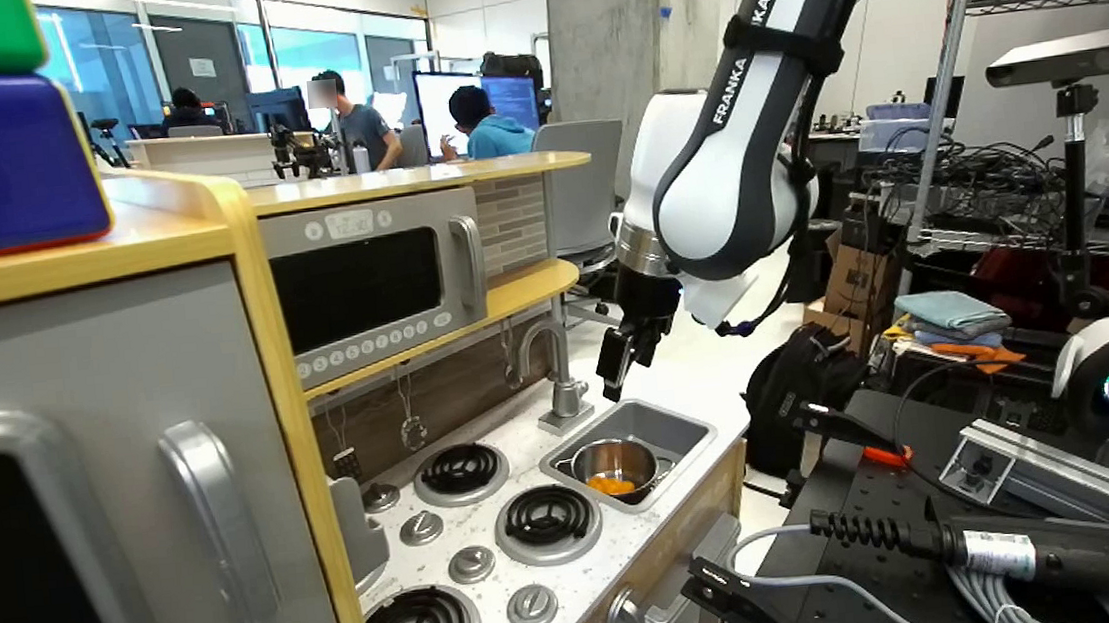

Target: Pick the yellow toy on the stove and put it in the pot

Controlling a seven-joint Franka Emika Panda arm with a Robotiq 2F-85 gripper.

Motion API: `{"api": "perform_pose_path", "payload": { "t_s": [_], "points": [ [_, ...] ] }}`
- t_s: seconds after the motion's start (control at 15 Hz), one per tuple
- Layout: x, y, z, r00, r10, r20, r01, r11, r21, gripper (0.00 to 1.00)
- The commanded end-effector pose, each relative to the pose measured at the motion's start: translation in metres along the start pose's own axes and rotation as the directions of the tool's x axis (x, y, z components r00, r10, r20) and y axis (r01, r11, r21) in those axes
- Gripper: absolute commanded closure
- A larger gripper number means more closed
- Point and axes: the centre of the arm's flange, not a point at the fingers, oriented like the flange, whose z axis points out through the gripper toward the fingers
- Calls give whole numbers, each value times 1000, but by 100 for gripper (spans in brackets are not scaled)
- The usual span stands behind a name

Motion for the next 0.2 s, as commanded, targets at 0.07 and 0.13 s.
{"api": "perform_pose_path", "payload": {
  "t_s": [0.07, 0.13],
  "points": [
    [0, 0, 0, 1000, 0, 0, 0, 1000, 0, 0],
    [0, 0, 0, 1000, 0, 0, 0, 1000, 0, 0]
  ]
}}
